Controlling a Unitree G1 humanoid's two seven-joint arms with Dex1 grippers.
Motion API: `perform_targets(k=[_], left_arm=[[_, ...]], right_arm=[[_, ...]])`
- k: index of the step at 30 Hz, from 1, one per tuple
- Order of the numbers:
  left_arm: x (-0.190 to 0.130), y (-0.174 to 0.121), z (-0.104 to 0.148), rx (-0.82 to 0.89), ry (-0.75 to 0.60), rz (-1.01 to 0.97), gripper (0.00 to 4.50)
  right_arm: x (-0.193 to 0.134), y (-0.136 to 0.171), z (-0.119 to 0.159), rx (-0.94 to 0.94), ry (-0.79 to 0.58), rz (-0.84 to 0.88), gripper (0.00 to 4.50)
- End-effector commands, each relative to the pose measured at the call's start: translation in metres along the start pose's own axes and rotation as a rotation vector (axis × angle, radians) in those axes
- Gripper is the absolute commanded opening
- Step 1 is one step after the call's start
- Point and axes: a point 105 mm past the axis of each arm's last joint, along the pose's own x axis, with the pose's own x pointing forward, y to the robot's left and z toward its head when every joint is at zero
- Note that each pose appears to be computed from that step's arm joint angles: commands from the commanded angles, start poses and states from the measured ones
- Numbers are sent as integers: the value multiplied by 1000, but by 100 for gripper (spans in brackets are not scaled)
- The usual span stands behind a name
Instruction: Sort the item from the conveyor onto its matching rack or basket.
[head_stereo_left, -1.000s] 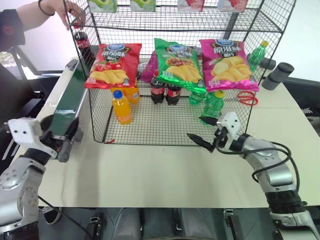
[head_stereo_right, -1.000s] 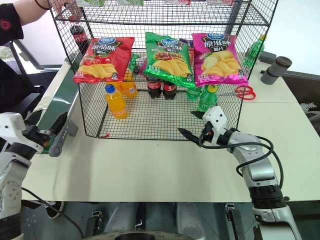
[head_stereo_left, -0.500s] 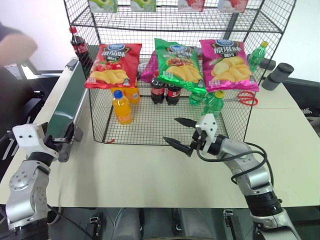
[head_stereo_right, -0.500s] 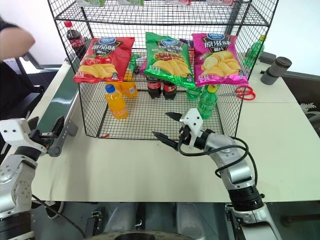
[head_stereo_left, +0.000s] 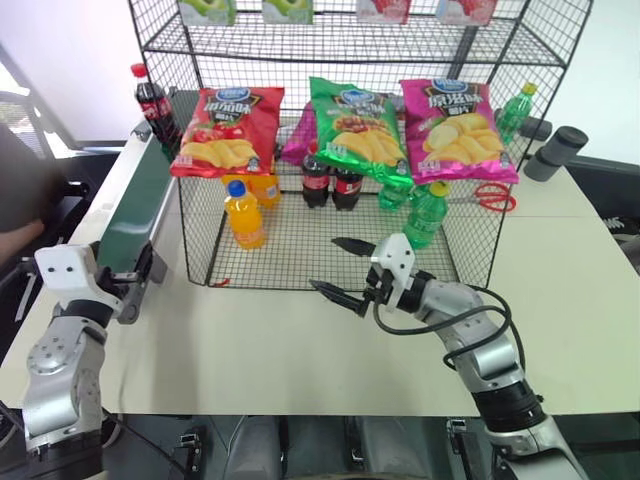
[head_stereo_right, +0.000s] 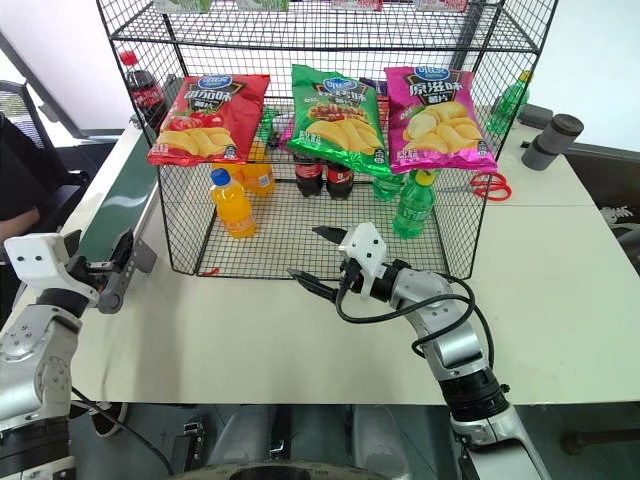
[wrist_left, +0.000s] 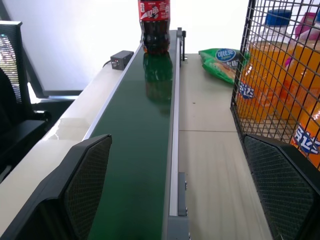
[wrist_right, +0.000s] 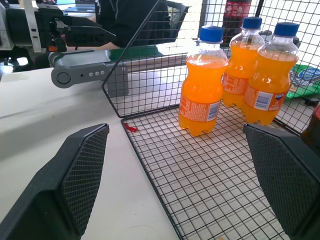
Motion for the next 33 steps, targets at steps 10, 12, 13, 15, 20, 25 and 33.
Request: perform_targets(k=[10,12,13,15,20,25,33], left_arm=[[6,4,8,14,-39,37,450],[6,4,8,9,-41,42,450],[6,4,8,11,-40,46,450],[6,4,7,14,-37,52,450],[4,5,5,49,-22,59,450],[3,7,5,56,-21,66,450],[6,9,3,64,-15,73,450]], right_arm=[[1,-4,8,-47,-29,-17,447],[1,-4,9,-47,-29,-20,447],[1,-4,9,-47,-29,-20,447],[1,-3,9,-46,-28,-18,447],[-1,-3,7,-41,-20,-13,447],[-3,-3,7,-42,-19,-13,447],[-3,-5,14,-48,-43,-14,447]])
